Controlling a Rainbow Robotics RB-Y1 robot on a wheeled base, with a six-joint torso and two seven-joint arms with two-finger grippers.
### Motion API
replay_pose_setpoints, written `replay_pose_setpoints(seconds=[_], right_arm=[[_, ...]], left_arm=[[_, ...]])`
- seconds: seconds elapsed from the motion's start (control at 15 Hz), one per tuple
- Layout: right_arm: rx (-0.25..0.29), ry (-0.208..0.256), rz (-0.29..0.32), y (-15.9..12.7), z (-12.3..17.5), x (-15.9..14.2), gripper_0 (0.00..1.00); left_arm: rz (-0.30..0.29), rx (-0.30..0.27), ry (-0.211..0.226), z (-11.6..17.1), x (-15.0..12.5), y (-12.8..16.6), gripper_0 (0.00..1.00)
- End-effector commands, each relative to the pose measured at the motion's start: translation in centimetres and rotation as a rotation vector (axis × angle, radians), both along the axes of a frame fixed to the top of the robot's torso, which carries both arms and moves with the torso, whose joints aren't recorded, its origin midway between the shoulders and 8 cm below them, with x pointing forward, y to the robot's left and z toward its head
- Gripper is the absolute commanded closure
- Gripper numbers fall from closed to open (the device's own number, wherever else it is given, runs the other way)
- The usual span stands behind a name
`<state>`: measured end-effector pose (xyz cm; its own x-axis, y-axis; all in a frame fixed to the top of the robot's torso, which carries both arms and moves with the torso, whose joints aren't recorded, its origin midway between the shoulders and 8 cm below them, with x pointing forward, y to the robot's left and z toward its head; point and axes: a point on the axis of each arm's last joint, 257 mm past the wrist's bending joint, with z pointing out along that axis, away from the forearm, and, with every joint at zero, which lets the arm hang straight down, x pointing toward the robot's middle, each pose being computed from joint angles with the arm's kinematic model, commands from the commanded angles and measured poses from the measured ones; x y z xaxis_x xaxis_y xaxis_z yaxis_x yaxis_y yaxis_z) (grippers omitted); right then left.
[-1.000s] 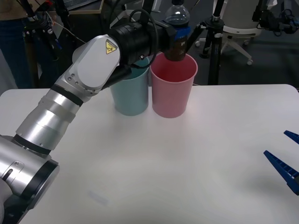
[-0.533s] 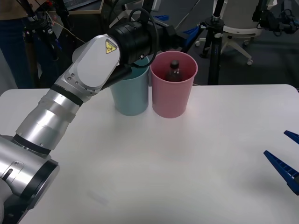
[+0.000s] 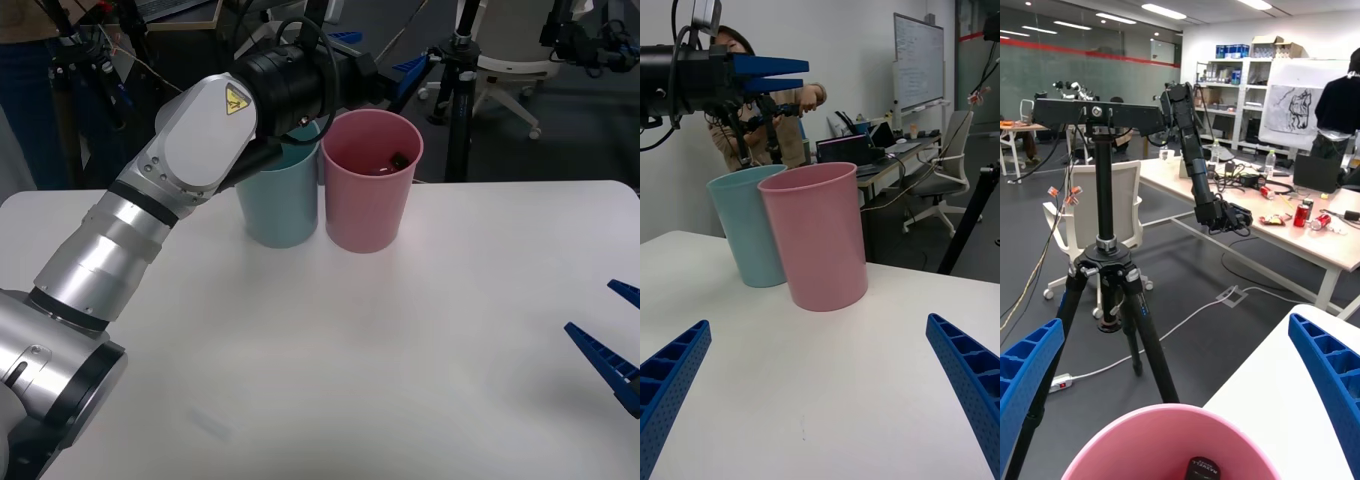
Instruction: Grasp the object on the table and drop it into the matching bin: aluminum can to the light blue bin, PET bottle to the pink bin.
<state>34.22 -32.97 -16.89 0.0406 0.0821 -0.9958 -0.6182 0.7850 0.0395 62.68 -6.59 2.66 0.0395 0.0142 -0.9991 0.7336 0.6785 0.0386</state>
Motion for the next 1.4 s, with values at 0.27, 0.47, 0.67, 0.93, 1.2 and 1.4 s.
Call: replay_pose_setpoints(seconds=[0.27,0.47,0.67,0.93,1.2,1.4], right_arm=[[0.0,0.0,0.0,0.0,0.0,0.0,0.0],[0.0,0.0,0.0,0.0,0.0,0.0,0.0],[0.0,0.0,0.0,0.0,0.0,0.0,0.0],[0.0,0.0,0.0,0.0,0.0,0.0,0.0],[0.0,0.0,0.0,0.0,0.0,0.0,0.0],[0.0,0.0,0.0,0.0,0.0,0.0,0.0]], left_arm=[[-0.003,0.003,-0.008,0.2,0.0,0.4,0.0],[-0.007,0.005,-0.014,0.5,-0.1,0.7,0.0],[-0.058,0.035,0.001,0.8,-1.2,1.5,0.0],[-0.129,0.045,-0.004,1.9,-2.4,3.8,0.0],[-0.204,0.048,-0.014,2.6,-3.8,6.5,0.0],[-0.233,0.022,-0.03,3.0,-5.3,8.6,0.0]])
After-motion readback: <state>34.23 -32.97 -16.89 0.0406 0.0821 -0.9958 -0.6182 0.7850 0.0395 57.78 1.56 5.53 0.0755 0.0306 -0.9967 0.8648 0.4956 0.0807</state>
